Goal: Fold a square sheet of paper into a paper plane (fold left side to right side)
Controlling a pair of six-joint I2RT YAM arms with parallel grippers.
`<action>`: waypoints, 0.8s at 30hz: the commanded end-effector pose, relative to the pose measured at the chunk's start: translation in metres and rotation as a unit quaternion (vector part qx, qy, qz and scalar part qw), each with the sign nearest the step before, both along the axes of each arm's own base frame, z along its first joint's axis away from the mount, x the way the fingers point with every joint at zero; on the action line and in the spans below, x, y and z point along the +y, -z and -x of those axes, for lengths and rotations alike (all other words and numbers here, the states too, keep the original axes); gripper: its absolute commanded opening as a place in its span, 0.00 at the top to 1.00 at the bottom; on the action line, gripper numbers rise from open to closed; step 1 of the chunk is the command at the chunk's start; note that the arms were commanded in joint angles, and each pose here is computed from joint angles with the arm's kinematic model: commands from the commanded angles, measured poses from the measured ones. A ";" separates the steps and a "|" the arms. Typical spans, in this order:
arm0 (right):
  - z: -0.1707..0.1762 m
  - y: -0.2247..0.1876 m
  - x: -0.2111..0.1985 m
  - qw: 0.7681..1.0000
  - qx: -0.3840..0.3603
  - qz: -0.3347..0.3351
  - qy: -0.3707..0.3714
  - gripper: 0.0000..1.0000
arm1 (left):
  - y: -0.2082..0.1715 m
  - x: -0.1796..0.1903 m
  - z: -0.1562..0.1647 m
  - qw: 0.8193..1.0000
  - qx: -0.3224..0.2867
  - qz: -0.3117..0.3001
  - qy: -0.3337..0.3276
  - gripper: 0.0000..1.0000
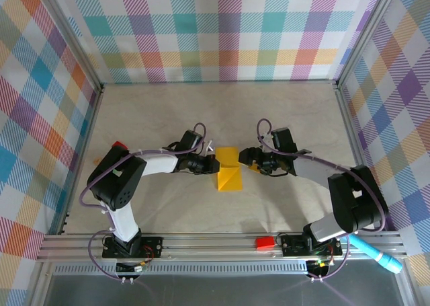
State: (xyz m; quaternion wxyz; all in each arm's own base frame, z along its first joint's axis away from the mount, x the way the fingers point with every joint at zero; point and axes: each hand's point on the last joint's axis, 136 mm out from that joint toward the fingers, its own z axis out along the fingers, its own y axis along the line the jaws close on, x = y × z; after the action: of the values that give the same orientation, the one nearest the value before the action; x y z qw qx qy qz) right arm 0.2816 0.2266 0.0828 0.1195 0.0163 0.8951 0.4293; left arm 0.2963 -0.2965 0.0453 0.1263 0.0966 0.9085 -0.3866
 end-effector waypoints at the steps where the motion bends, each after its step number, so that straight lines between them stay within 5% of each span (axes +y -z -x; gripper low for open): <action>1: -0.003 -0.005 0.009 0.999 0.002 -0.039 -0.007 0.25 | -0.039 -0.001 -0.012 0.998 -0.061 0.032 -0.013 1.00; 15: -0.022 -0.005 0.037 0.995 0.012 -0.102 -0.011 0.25 | -0.059 0.001 -0.010 0.994 -0.080 0.071 -0.036 1.00; 24: -0.036 0.002 0.058 0.992 0.012 -0.125 -0.014 0.37 | -0.038 0.002 -0.010 0.995 -0.062 0.067 -0.049 1.00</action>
State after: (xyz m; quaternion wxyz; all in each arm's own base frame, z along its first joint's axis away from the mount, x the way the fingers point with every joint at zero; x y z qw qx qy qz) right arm 0.3072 0.2717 0.0643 0.0854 0.0402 0.8539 0.5118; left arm 0.3050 -0.2971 0.0938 0.2101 0.0798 0.8731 -0.4327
